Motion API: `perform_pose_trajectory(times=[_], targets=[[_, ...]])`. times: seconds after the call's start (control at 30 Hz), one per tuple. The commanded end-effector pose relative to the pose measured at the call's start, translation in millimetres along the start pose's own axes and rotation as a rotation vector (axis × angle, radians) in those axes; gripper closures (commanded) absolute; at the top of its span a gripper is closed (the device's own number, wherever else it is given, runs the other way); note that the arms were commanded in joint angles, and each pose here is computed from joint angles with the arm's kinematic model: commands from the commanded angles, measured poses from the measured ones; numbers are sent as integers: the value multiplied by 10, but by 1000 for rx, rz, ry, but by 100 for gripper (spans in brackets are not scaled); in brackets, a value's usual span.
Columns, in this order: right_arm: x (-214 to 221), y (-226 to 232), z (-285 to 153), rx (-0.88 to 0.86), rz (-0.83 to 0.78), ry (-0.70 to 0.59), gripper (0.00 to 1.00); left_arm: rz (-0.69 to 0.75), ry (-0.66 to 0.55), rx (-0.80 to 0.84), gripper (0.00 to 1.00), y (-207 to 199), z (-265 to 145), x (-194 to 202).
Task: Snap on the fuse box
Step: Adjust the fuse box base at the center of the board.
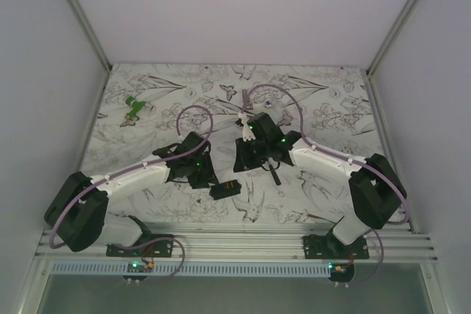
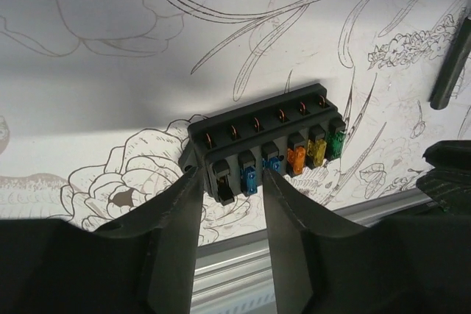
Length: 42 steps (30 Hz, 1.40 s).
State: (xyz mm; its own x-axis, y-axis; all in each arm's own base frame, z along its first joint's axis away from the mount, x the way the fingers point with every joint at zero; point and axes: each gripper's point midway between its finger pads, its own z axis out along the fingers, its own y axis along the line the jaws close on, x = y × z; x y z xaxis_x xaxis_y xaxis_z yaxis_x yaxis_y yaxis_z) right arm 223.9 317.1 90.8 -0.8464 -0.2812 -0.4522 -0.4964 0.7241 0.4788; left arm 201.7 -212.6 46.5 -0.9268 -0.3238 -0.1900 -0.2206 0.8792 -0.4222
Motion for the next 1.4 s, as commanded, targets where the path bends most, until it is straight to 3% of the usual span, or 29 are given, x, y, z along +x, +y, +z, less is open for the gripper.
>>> perform_pose_trajectory(times=[0.0,0.2,0.5,0.97,1.37], targets=[[-7,30,-97,-19,27,-47,73,27,-26,-4,57,8,-119,-24],[206,-30,3,-83,109,-47,67,140,-20,53,48,-172,-189,-95],[246,-4,116,-195,174,-70,60,311,107,119,42,-475,-96,-90],[414,-207,319,-148,213,-31,63,142,88,-43,35,190,-220,75],[373,-149,265,-222,223,-58,63,122,99,-37,46,230,-149,104]])
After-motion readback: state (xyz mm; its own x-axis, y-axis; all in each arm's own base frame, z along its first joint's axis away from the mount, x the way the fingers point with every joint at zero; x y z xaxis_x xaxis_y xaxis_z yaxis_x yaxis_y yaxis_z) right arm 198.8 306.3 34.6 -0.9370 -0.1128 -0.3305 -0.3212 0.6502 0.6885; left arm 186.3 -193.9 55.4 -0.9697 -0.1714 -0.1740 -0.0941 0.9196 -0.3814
